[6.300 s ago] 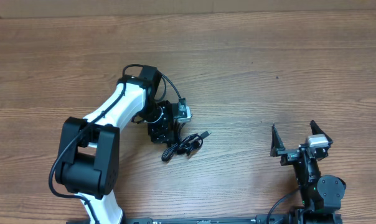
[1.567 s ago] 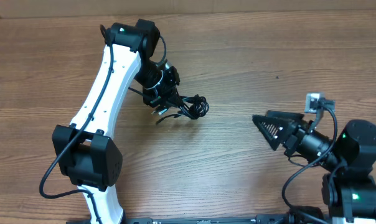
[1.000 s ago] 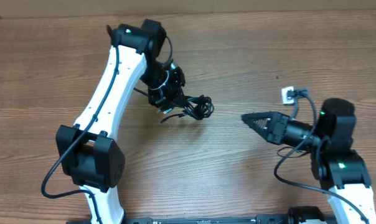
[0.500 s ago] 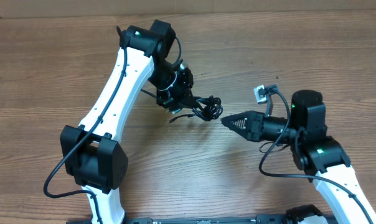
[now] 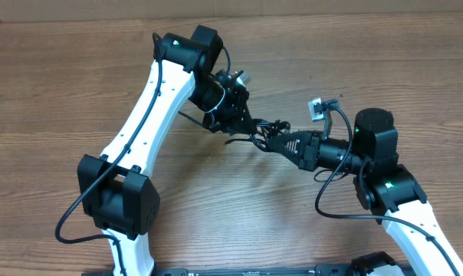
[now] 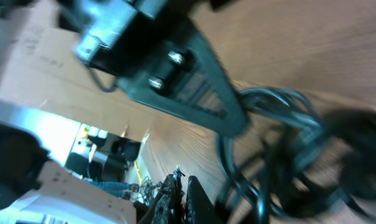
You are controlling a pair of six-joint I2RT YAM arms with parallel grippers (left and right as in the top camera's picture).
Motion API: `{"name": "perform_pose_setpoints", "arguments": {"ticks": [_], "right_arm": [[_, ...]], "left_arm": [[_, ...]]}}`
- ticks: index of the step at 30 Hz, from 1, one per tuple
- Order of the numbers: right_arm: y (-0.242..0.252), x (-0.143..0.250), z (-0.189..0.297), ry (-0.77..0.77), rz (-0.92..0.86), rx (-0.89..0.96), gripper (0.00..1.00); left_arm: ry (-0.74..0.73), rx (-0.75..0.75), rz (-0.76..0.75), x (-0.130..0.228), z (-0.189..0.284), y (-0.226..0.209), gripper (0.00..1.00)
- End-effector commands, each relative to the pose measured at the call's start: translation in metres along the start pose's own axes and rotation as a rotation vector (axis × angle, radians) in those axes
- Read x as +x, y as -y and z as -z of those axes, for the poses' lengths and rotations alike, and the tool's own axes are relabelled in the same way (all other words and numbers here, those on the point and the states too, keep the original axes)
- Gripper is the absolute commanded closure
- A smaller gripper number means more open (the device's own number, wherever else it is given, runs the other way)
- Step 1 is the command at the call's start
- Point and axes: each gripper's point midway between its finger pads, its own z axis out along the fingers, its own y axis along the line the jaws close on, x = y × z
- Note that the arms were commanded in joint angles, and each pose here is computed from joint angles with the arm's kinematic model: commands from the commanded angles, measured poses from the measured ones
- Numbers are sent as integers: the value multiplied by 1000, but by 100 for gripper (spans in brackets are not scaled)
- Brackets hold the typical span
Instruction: Untangle cables
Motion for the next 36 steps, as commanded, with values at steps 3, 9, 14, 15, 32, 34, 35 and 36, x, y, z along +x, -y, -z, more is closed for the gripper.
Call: {"name": "perform_pose_setpoints", "arguments": {"ticks": [3, 9, 14, 15, 32, 34, 35, 36], "right_arm": [[-46, -5, 4, -32, 154, -193, 96], [-63, -6, 8, -36, 237, -270, 96], [-67, -1, 9, -60, 239, -294, 96], [-67, -1, 9, -59, 240, -294, 96], [-64, -7, 8, -32, 248, -274, 96], [-64, -8, 8, -27, 250, -268, 96], [-64, -8, 8, -27, 251, -269, 96], [-63, -8, 8, -28, 250, -268, 96]], "left_arm": [[-15, 118, -215, 7, 4, 26, 96], [-21, 252, -325, 12, 8, 48, 96], [1, 276, -320, 7, 17, 46, 96], [7, 276, -314, 6, 19, 44, 96], [13, 245, -321, 10, 36, 21, 96], [3, 245, -339, 13, 32, 24, 96], [-1, 249, -351, 14, 31, 26, 96], [-7, 256, -369, 16, 28, 30, 96]]}}
